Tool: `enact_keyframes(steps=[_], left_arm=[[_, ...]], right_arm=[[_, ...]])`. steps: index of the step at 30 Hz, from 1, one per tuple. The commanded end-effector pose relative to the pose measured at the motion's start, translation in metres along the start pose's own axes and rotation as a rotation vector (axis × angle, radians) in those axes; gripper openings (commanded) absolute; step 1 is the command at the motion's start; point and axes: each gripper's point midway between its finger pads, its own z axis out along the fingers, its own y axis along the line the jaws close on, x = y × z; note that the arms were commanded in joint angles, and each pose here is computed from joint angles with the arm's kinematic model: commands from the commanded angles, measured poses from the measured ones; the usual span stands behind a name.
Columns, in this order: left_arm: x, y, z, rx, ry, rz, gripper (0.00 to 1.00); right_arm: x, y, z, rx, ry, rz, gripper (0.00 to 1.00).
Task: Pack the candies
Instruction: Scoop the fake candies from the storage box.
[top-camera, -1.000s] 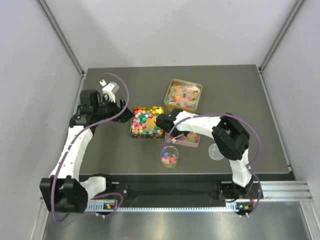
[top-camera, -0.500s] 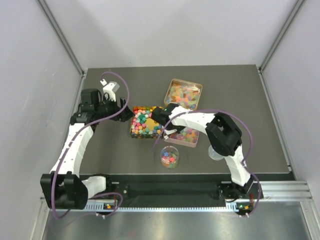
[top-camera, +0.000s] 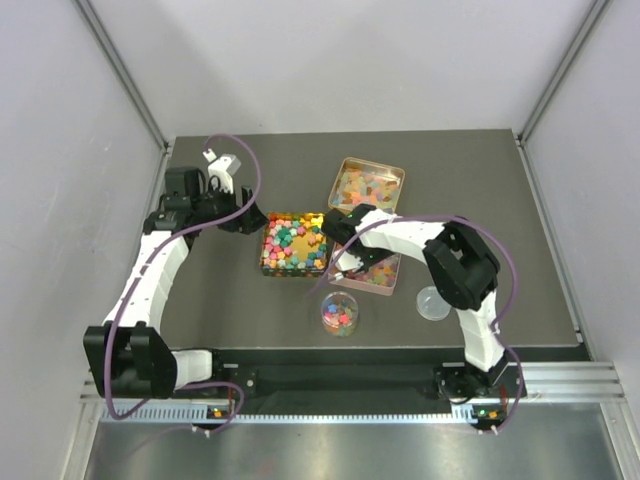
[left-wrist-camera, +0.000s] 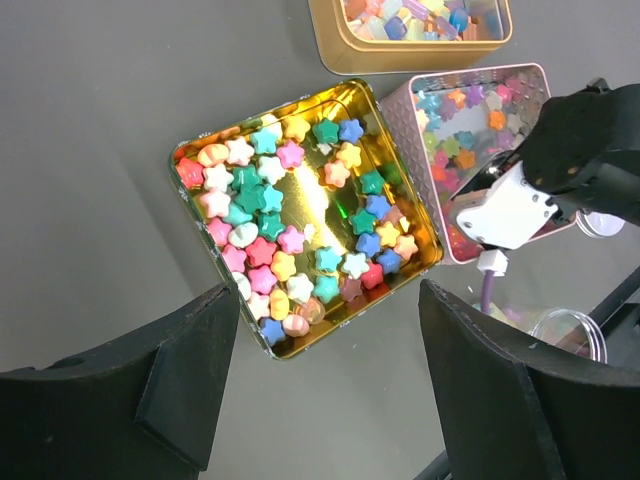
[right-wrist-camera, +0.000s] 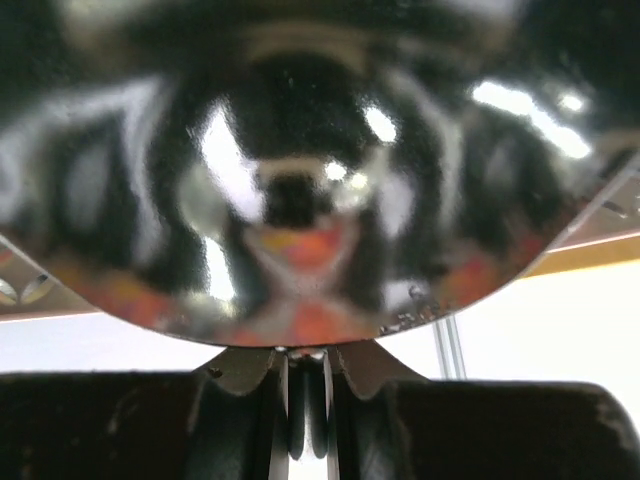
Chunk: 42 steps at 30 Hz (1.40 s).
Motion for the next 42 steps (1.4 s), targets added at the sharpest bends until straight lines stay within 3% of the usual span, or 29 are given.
enact_keyframes(steps=[1,11,24,42], left_arm=[[-0.019,0.003,-0.003,-0.012,-0.031,0.037,0.77],[-0.023,0.011,0.002,-0.035,-0.013,0.037,0.77],[-0.037,0.032,0.000,-0.102,-0.012,0.084,0.77],[-0.059,0.074,0.007,-0.188,-0.017,0.152,0.78]], right_arm=[[-0.008,0.004,0.003,-0.014,-0.142,0.021,0.00],[-0.015,-0.009,0.006,-0.063,-0.326,0.133,0.00],[-0.006,-0.002,-0.014,-0.046,-0.480,0.139,0.00],[0.002,0.029,0.000,-0.030,-0.580,0.164,0.00]])
